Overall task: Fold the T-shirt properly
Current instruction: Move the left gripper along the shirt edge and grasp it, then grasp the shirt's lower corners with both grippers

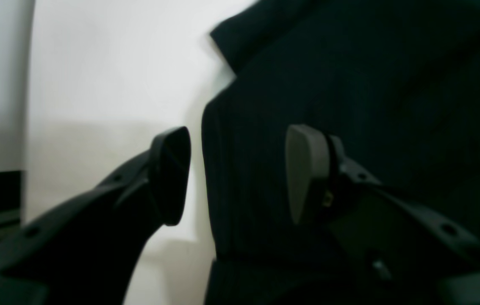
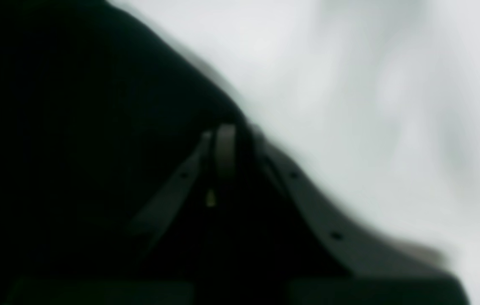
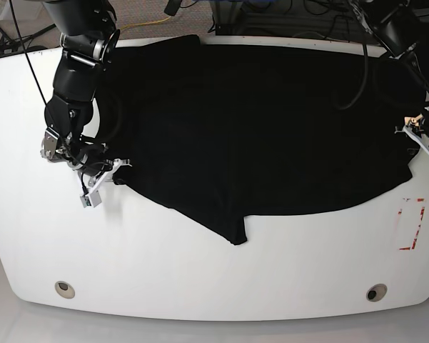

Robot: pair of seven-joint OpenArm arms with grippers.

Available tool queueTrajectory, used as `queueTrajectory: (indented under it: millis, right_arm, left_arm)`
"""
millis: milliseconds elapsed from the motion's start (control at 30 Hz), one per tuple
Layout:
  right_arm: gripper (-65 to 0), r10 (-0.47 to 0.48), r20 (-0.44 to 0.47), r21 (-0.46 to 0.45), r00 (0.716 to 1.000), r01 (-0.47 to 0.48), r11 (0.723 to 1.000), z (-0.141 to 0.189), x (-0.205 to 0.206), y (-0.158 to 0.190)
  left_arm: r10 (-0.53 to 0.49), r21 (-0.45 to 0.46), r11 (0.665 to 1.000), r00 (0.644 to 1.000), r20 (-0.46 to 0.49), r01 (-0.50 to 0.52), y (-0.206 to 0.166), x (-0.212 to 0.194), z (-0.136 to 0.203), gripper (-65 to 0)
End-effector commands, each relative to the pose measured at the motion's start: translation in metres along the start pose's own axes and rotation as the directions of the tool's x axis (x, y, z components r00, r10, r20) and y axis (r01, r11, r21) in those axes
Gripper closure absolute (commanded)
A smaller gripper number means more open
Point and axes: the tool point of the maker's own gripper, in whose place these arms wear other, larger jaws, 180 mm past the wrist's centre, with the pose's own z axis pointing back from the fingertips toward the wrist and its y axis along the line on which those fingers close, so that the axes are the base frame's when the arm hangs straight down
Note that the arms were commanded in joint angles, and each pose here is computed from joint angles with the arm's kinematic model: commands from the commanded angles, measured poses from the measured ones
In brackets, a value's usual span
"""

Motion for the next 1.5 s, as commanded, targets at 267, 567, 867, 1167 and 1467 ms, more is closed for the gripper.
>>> queueTrajectory:
  millis: [267,567,867,1167,1467]
  right_arm:
    - [0.0,0.024,0.008,-0.003,1.000,-0.024,1.000,0.003,0.009,-0.001]
    - [0.0,0.021,0.007,-0.001,1.000,-0.021,1.000,0.003,0.007,-0.001]
    - [0.0,0.020,0.008,0.000,1.000,-0.020,1.000,0.003,0.008,0.000]
    - [0.0,0.019,0.009,-0.001,1.000,-0.019,1.000,0.003,0.008,-0.001]
    - [0.0,0.018,0.011,0.000,1.000,-0.018,1.000,0.003,0.009,0.000]
  left_arm:
    - [0.183,-0.089,0.980,0.981,0.066,-0.177,0.034,0.028,-0.049,-46.0]
    - [0.331,-0.184,0.934,0.935,0.126,-0.306,0.026,0.051,-0.091,-46.5]
    - [0.428,-0.196,0.894,0.897,0.108,-0.403,0.028,0.044,-0.114,-46.5]
    - [0.399,-0.184,0.906,0.914,0.075,-0.381,0.027,0.029,-0.115,-46.5]
    - [0.352,-0.227,0.915,0.935,0.042,-0.334,-0.004,0.030,-0.124,-35.4]
